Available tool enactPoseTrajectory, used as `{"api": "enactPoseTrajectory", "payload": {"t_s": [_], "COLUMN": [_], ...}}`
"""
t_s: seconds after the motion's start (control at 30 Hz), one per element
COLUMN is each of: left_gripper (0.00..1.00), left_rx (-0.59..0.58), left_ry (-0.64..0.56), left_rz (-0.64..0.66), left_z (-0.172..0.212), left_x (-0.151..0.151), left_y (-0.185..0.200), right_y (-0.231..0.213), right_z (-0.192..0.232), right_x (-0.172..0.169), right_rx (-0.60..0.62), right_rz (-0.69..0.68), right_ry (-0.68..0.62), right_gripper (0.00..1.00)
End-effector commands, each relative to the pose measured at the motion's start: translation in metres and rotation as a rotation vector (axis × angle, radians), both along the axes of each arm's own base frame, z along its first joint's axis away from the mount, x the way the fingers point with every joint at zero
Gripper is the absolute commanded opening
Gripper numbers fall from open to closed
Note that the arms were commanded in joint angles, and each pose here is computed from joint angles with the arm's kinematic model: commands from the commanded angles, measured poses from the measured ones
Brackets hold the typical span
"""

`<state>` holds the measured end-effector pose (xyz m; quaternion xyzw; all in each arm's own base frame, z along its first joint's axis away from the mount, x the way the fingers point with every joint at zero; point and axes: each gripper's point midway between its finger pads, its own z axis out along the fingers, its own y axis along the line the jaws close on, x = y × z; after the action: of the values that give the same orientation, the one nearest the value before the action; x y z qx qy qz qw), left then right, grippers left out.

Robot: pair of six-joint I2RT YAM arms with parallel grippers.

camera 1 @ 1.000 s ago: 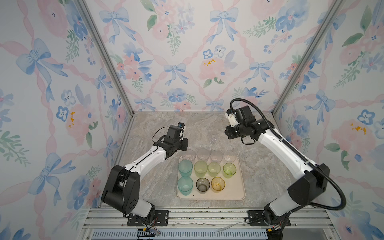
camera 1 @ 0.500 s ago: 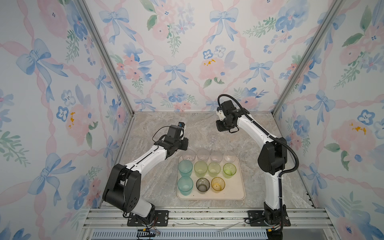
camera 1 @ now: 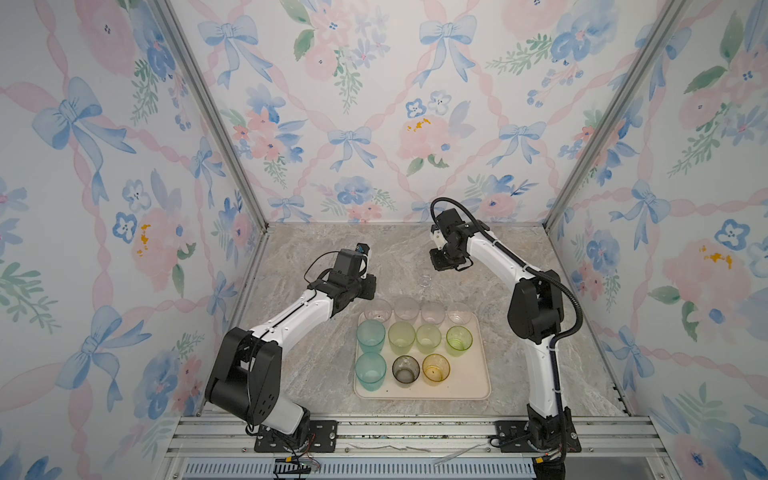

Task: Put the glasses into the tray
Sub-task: 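Lower the right gripper onto the clear stemmed glass rim and close, then lift the clear stemmed glass and carry it to the tray's near corner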

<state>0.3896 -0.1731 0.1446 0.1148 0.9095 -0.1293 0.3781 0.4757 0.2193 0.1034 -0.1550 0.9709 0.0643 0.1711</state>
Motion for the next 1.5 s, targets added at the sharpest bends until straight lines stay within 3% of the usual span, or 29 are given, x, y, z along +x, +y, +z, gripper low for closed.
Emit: {"api": "enactPoseTrajectory", "payload": {"t_s": [0.0,0.27,1.03,1.2,1.47], "left_gripper": [0.29,0.29,0.29,0.29,0.29], "left_rx": [0.015,0.020,0.021,0.024,0.025], "left_ry": [-0.011,-0.006,0.009,0.008,-0.003], "left_rz": [0.002,0.011,0.029,0.040,0.074], "left_z": [0.001,-0.002,-0.009,-0.009,-0.009], "left_x": [0.003,0.002,-0.001,-0.002,-0.008], "left_y": [0.005,0.011,0.023,0.026,0.038], "right_y": [0.006,0.013,0.012,0.008,-0.011], "right_z": [-0.004,-0.013,-0.023,-0.006,0.070], "right_x": [-0.001,0.001,0.004,0.007,-0.002], "right_rx": [0.000,-0.004,-0.065,-0.051,0.054], "right_rz": [0.018,0.028,0.033,0.011,-0.042], "right_ry": [0.022,0.038,0.036,-0.044,-0.247], "right_gripper": [0.24,0.23,0.03,0.01,0.01]}}
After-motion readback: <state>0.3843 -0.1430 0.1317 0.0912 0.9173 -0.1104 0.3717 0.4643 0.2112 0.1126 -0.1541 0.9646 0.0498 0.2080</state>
